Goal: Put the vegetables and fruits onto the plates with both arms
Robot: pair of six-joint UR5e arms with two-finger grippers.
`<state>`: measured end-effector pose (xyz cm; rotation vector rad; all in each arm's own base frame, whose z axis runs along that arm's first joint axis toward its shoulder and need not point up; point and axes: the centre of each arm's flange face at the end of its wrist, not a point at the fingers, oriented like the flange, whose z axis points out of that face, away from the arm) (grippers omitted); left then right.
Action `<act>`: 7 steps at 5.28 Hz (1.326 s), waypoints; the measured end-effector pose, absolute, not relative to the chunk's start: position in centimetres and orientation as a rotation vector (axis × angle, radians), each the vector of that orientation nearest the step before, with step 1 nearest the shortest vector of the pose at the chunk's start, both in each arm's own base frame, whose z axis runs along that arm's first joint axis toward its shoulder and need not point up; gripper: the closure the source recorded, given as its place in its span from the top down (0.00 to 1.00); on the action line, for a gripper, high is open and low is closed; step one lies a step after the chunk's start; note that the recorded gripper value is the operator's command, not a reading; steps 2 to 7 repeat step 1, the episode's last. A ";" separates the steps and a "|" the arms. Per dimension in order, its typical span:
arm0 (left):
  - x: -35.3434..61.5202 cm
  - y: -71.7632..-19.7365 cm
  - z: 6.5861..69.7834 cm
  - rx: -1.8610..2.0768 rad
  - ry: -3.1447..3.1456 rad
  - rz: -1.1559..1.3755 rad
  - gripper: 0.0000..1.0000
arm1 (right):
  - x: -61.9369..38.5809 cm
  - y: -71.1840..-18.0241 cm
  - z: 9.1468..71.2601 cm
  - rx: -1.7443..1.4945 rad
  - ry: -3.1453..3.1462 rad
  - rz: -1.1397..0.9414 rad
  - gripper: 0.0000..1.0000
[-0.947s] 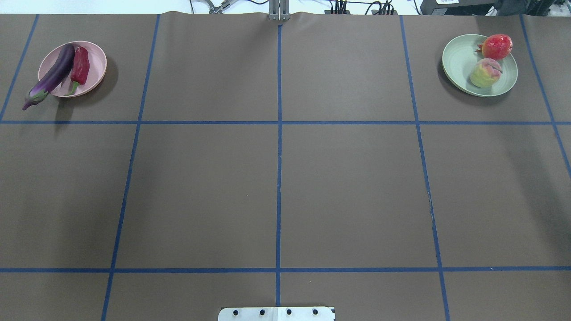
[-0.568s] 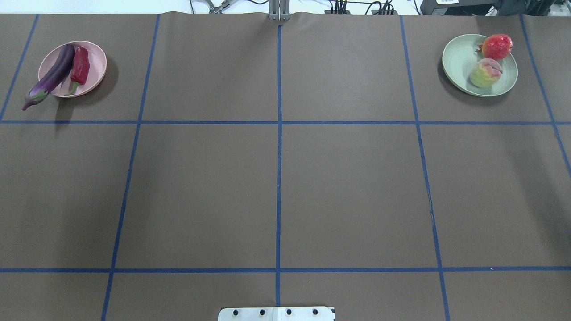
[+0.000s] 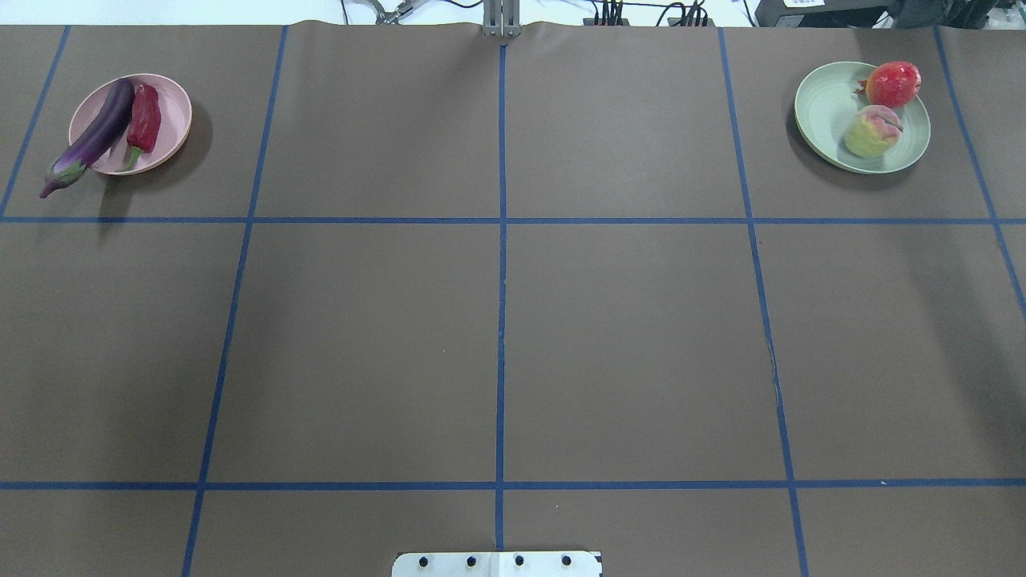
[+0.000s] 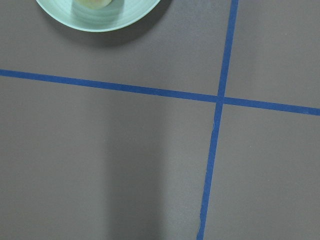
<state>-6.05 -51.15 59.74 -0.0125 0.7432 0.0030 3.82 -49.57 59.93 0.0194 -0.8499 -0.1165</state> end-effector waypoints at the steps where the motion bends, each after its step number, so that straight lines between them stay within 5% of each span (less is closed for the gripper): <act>1: -6.2 -51.2 59.6 -0.009 0.733 0.002 1.00 | 3.7 -49.6 59.9 0.018 -0.850 -0.116 1.00; 7: -6.2 -51.2 59.6 -0.009 0.733 0.002 1.00 | 3.7 -49.6 59.9 0.018 -0.850 -0.116 1.00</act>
